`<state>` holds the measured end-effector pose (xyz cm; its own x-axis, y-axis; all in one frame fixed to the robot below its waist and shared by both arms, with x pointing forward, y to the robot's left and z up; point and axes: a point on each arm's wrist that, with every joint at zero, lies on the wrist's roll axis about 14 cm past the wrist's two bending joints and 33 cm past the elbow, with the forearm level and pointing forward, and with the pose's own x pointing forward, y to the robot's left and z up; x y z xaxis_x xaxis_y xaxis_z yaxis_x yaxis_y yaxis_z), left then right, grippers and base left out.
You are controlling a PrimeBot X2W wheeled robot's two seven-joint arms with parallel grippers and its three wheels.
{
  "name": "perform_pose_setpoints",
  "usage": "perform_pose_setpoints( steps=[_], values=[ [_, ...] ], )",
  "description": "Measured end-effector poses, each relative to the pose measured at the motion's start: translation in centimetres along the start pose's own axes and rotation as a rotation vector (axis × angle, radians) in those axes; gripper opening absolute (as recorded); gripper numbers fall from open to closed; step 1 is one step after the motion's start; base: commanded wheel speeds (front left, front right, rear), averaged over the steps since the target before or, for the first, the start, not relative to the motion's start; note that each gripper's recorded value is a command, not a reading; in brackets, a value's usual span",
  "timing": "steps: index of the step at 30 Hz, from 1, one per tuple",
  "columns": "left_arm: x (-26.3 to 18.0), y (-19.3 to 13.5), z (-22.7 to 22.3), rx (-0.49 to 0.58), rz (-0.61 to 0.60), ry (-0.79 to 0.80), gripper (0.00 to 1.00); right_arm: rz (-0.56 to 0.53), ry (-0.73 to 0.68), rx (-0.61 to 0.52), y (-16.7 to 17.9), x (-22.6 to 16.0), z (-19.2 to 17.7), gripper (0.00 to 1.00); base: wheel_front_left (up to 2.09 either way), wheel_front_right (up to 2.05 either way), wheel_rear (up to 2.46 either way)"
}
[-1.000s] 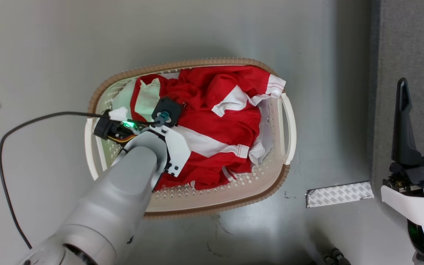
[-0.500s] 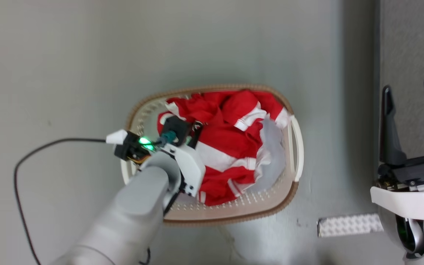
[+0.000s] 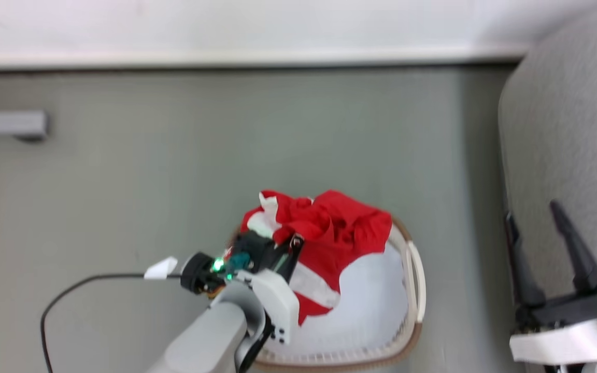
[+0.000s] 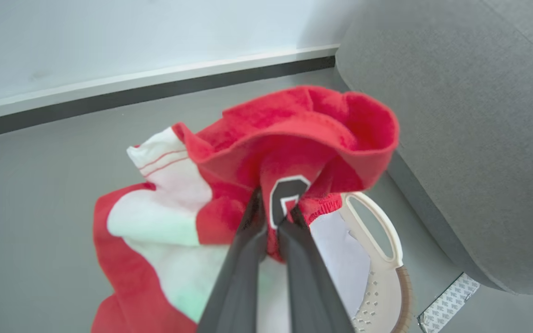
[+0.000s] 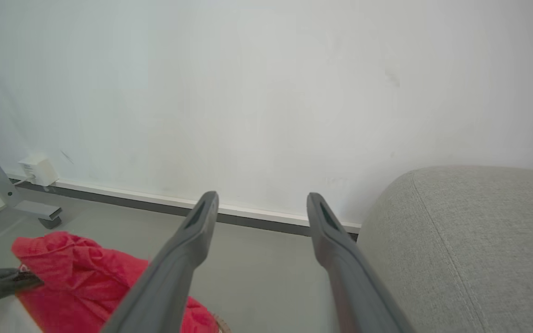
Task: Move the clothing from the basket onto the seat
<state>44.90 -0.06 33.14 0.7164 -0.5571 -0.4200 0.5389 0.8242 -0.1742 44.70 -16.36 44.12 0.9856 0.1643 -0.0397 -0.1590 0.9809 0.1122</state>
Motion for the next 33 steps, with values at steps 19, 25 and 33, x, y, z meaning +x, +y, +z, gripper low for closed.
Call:
perform_pose_setpoints(
  steps=[19, 25, 33],
  values=[
    [-11.3, -5.1, 13.6, 0.158, -0.029, -0.359, 0.0, 0.483, -0.063, -0.108, 10.5, -7.1, 5.9, 1.0, 0.0, 0.0, 0.0],
    [-13.4, -7.9, 15.8, 0.189, -0.086, -0.404, 0.0, 0.584, -0.09, -0.155, 12.7, -7.3, 7.2, 1.0, 0.0, 0.0, 0.0],
    [-15.1, -10.9, 17.3, 0.21, -0.164, -0.432, 0.0, 0.704, -0.022, -0.215, 15.4, -7.3, 6.0, 1.0, 0.0, 0.0, 0.0]
  ],
)
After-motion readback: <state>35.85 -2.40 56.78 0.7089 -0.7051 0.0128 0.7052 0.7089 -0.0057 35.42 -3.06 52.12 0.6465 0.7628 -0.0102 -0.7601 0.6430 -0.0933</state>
